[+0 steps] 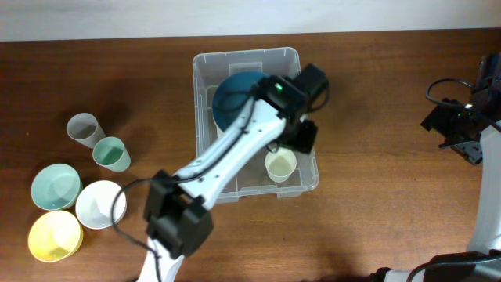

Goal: Pack container
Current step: 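Lower the cream cup into the container's front right corner, then grasp the mint-green cup with the left gripper, then place the mint-green cup into the cream cup in the container, then move the left gripper to the grey cup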

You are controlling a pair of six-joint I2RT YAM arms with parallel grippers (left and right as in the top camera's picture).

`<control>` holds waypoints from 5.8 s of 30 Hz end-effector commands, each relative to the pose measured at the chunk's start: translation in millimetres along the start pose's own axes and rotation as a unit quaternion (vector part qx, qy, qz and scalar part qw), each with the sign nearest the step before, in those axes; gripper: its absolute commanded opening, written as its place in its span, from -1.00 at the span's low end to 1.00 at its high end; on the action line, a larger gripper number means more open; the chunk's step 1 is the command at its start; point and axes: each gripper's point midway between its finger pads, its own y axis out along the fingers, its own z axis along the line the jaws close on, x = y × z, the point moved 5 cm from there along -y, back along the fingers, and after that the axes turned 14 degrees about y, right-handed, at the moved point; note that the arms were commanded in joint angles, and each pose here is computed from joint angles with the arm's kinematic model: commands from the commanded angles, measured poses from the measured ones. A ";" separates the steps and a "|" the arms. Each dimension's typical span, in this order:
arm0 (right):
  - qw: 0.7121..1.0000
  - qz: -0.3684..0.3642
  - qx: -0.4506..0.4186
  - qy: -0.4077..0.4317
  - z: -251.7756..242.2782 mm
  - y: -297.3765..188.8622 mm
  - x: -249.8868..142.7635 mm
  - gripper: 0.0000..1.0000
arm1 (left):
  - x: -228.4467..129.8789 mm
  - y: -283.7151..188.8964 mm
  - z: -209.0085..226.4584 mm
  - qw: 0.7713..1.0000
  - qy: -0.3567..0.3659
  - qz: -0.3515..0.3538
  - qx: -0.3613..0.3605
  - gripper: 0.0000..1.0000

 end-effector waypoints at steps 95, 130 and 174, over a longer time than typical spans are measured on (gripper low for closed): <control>1.000 -0.004 0.002 -0.018 -1.1 -2.1 -0.8 0.62 | -34.7 -20.6 -18.5 0.999 0.016 -0.025 0.012 -0.99; 1.000 -0.003 0.002 -0.018 -1.1 -2.1 -0.9 0.62 | -112.6 -125.2 340.3 0.914 -0.344 -0.079 0.199 0.93; 1.000 -0.002 0.001 -0.028 -1.5 -2.1 -1.2 0.62 | -161.9 38.7 448.4 0.899 -0.400 0.063 0.169 -0.99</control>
